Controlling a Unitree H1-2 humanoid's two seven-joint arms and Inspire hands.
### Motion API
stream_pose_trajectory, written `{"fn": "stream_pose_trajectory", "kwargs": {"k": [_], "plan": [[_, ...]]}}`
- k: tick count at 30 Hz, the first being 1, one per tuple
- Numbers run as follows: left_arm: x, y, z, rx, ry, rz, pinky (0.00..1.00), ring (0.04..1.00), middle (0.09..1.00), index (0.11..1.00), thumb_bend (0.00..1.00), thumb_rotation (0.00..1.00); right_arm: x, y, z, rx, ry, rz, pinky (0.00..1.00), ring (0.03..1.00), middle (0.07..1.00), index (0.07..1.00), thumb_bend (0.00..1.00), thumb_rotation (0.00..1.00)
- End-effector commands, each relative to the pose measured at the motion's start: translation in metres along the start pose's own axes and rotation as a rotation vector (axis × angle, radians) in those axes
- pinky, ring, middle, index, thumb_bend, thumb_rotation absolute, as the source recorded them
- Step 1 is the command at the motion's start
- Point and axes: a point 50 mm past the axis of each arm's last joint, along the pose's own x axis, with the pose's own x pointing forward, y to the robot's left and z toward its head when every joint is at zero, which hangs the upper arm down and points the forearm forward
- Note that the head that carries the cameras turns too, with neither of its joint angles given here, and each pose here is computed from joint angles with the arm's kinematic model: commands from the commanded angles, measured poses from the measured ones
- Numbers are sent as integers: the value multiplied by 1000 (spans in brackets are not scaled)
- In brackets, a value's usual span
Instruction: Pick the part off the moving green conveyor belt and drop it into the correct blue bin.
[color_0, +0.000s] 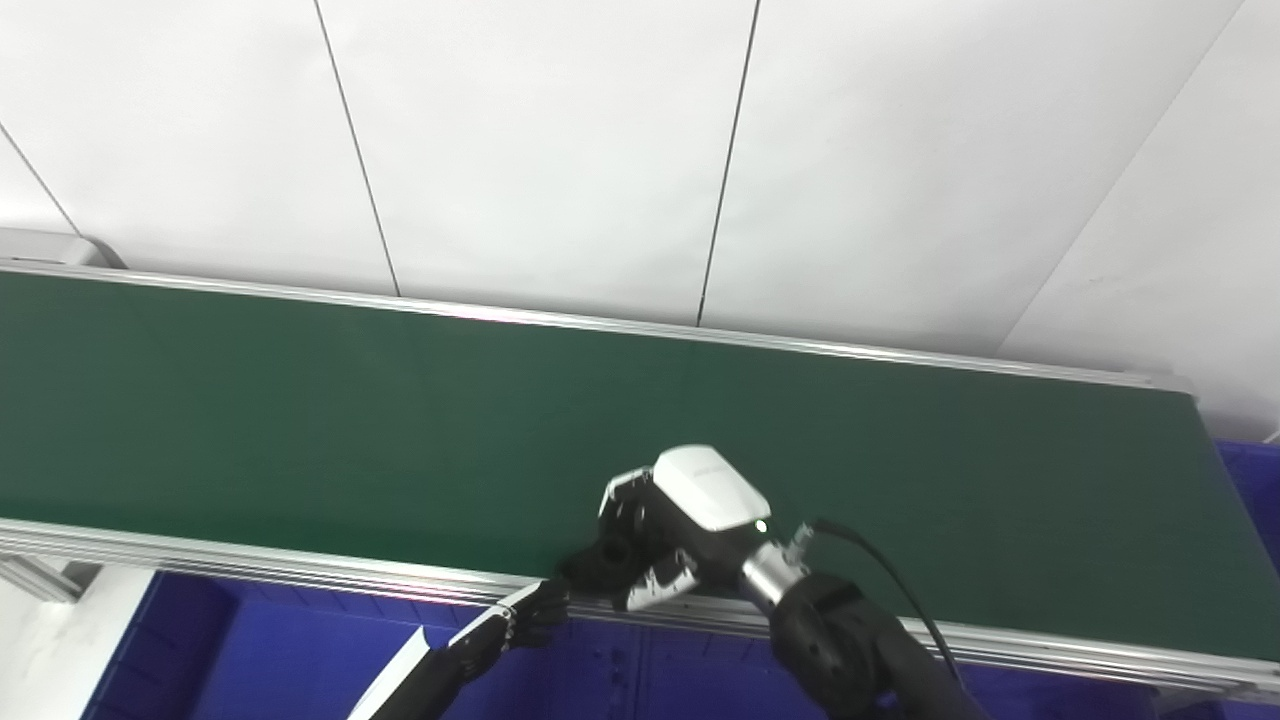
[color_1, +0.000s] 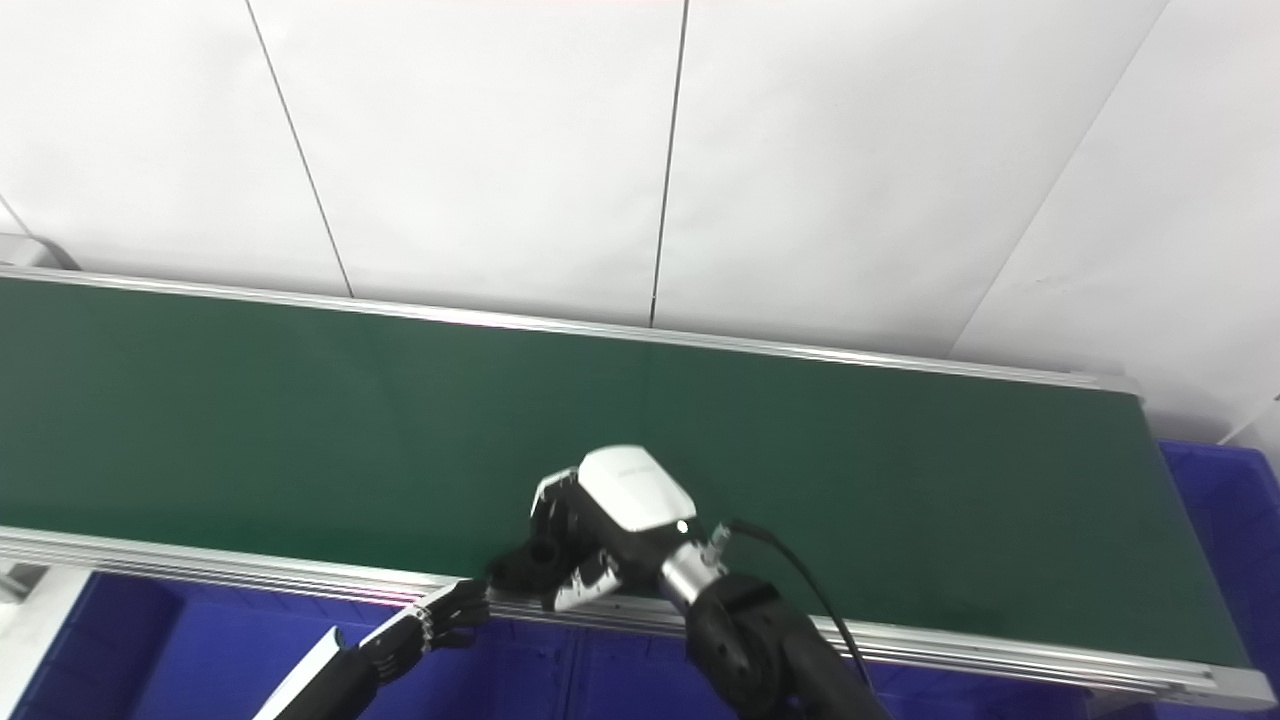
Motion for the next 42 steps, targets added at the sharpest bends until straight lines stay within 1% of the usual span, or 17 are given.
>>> {"fn": "stream_pose_trajectory", "kwargs": {"k": [1, 3, 5, 11, 14, 17, 19, 20, 22, 26, 28, 31, 32, 36, 42], "plan": [[2, 3, 10, 9, -65, 2, 838, 888, 914, 915, 845, 490, -2, -36, 10, -23, -42, -132, 238, 407, 506, 493, 514, 0], [1, 4, 9, 10, -64, 3, 832, 884, 913, 913, 851, 487, -10, -46, 14, -20, -46, -170, 210, 406, 505, 492, 514, 0], [0, 4, 9, 12, -62, 5, 829, 881, 912, 914, 854, 494, -19, -56, 18, -12, -46, -215, 217, 410, 503, 492, 514, 0], [-2, 6, 12, 22, -63, 13, 834, 882, 912, 913, 859, 511, -43, -70, 26, -13, -46, -305, 187, 416, 500, 491, 515, 0], [-4, 5, 14, -1, -72, 36, 860, 891, 914, 913, 864, 488, -57, -71, 29, -14, -39, -322, 188, 417, 498, 491, 516, 0], [-5, 6, 17, -9, -81, 60, 872, 897, 912, 916, 859, 487, -74, -64, 28, 17, -24, -324, 180, 414, 500, 490, 517, 0], [-6, 6, 19, -1, -83, 69, 887, 905, 917, 923, 855, 498, -87, -54, 28, 36, -4, -309, 169, 413, 501, 491, 516, 0], [-6, 6, 20, -1, -83, 71, 888, 906, 918, 925, 856, 505, -93, -49, 28, 41, 7, -296, 157, 293, 483, 490, 521, 0], [-7, 7, 21, -6, -83, 73, 908, 917, 926, 931, 856, 497, -101, -42, 29, 43, 20, -276, 151, 224, 472, 490, 525, 0], [-9, 7, 25, -17, -76, 78, 917, 933, 942, 937, 845, 491, -124, -21, 26, 69, 68, -212, 159, 210, 470, 490, 525, 0], [-9, 8, 26, -15, -72, 83, 917, 934, 942, 937, 846, 494, -135, -12, 23, 94, 112, -170, 160, 211, 470, 490, 524, 0], [-9, 9, 27, -17, -81, 89, 902, 926, 942, 938, 836, 493, -145, -7, 22, 104, 145, -128, 156, 216, 470, 490, 525, 0], [-8, 9, 28, -10, -86, 91, 899, 924, 941, 937, 834, 491, -147, -5, 19, 108, 158, -96, 156, 218, 470, 490, 525, 0], [-6, 10, 28, 4, -89, 96, 865, 902, 929, 932, 847, 521, -149, 6, 6, 117, 199, 8, 152, 215, 470, 490, 526, 0], [-5, 11, 29, -2, -88, 102, 862, 902, 927, 931, 854, 527, -138, 18, -11, 73, 238, 112, 166, 243, 471, 491, 527, 0]]}}
